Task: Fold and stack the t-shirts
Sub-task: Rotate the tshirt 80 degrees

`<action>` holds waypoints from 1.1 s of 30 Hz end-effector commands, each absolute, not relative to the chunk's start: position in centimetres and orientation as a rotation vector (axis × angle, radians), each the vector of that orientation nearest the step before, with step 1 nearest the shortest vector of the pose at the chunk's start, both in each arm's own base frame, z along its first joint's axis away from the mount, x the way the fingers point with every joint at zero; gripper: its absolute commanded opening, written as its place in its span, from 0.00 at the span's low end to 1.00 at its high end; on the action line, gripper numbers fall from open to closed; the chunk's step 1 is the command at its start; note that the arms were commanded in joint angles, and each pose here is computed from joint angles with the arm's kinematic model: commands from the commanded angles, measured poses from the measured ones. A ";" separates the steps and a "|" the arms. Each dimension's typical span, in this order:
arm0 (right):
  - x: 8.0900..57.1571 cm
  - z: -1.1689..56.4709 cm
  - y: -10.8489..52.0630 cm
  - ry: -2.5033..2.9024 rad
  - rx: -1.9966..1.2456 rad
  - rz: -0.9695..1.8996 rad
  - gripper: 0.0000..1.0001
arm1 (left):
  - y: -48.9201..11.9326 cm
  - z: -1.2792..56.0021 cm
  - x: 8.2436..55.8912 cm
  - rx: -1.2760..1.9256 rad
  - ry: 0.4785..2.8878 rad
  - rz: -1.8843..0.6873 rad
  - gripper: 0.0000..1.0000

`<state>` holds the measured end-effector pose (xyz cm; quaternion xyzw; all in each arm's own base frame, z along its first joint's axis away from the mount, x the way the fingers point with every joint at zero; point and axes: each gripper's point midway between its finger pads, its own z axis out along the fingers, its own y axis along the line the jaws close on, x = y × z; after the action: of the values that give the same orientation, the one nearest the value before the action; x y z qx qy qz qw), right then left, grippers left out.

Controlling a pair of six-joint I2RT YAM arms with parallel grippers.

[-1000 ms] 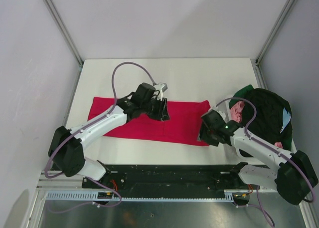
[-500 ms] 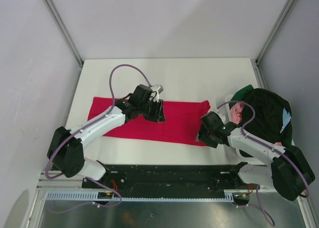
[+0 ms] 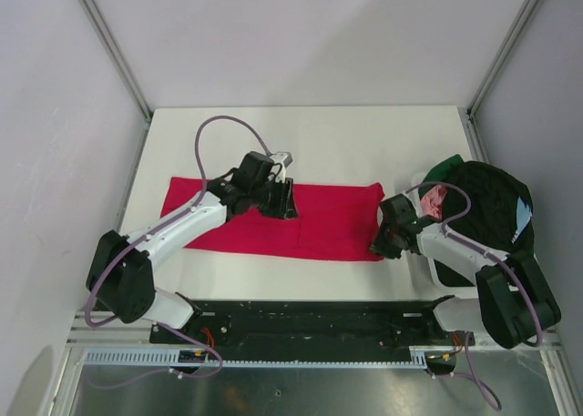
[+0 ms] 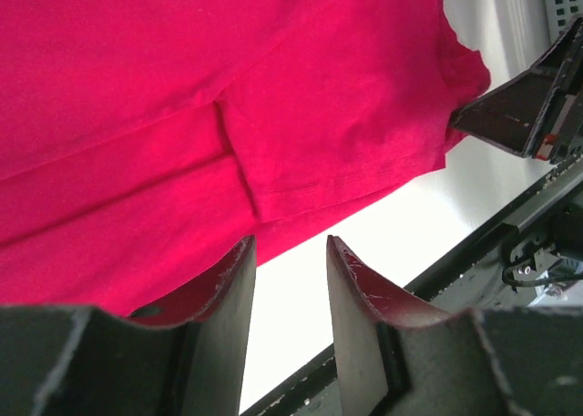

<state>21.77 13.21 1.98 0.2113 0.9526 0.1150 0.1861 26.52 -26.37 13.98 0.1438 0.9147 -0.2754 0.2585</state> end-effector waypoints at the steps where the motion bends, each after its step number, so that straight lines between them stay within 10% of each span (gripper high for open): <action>1: 26.0 2.7 12.4 2.609 0.584 0.342 0.26 | -25.5 13.8 28.0 0.361 2.468 -0.711 0.41; 14: 49.9 5.2 10.2 2.488 0.635 0.279 0.25 | -22.9 10.7 30.9 0.330 2.537 -0.564 0.42; 19: 57.3 4.8 10.5 2.510 0.595 0.256 0.39 | -21.5 9.1 31.7 0.325 2.567 -0.473 0.41; 33: 52.9 11.8 9.9 2.431 0.547 0.228 0.58 | -16.3 6.4 32.8 0.331 2.622 -0.072 0.41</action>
<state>54.59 10.18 6.07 0.2111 0.9378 0.0723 0.2659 31.56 -18.14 5.92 0.1118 0.9629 -0.0817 0.2315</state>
